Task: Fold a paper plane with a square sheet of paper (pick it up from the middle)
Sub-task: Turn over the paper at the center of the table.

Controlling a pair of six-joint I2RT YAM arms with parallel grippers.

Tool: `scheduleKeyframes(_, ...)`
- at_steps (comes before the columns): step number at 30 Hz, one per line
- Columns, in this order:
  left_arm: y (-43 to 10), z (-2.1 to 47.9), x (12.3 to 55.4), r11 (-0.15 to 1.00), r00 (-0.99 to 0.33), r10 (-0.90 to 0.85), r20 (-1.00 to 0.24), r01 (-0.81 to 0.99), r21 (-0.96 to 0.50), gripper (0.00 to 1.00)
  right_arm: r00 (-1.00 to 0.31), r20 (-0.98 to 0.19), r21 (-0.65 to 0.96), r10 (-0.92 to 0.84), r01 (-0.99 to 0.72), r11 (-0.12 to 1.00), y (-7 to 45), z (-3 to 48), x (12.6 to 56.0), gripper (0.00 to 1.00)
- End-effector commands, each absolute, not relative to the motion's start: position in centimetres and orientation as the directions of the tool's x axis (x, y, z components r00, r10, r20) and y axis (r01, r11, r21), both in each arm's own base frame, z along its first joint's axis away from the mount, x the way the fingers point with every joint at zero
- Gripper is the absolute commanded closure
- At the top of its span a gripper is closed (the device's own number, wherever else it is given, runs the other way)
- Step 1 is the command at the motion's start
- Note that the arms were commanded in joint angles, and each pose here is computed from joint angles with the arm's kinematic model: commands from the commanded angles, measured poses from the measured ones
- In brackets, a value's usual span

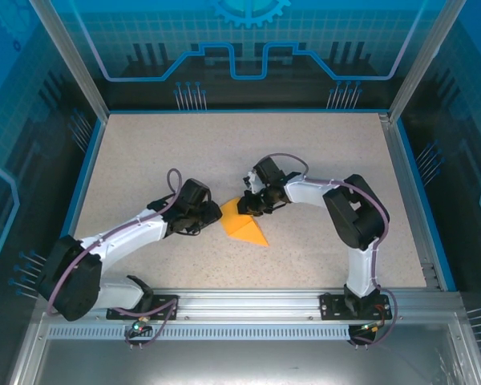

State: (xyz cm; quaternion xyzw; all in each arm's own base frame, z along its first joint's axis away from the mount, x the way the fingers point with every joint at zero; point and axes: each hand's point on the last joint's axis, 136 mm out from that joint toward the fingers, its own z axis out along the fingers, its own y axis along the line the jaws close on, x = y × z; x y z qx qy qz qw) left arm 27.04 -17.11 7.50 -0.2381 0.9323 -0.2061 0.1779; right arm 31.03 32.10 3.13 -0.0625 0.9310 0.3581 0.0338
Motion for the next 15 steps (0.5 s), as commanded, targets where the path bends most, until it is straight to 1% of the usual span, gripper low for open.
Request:
scheduleKeyframes(1,-18.2,8.1,27.5,0.797,-0.843,-0.495,-0.21,-0.344,-0.497,0.48,-0.996,-0.089,0.665,0.014,-0.049,0.746,30.8,1.8,32.2,0.86)
scheduleKeyframes(5,-18.6,8.0,27.7,0.793,-0.848,-0.491,-0.199,-0.341,-0.505,0.48,-0.985,-0.07,0.597,0.16,0.087,0.797,28.3,-0.1,31.7,0.87)
scheduleKeyframes(7,-18.9,8.0,27.9,0.791,-0.852,-0.486,-0.195,-0.335,-0.512,0.48,-0.965,-0.05,0.582,0.259,0.182,0.793,26.9,-1.1,31.0,0.87)
scheduleKeyframes(9,-19.2,8.0,28.0,0.79,-0.858,-0.48,-0.186,-0.33,-0.516,0.48,-0.942,-0.055,0.586,0.332,0.239,0.774,26.0,-1.5,30.4,0.87)
scheduleKeyframes(13,-19.9,7.6,28.0,0.783,-0.868,-0.473,-0.151,-0.336,-0.524,0.48,-0.884,-0.051,0.536,0.465,0.369,0.759,23.6,-1.9,29.0,0.86)
scheduleKeyframes(15,-20.3,7.4,28.0,0.775,-0.872,-0.47,-0.136,-0.335,-0.536,0.48,-0.879,-0.068,0.559,0.472,0.359,0.748,23.6,-1.5,29.0,0.85)
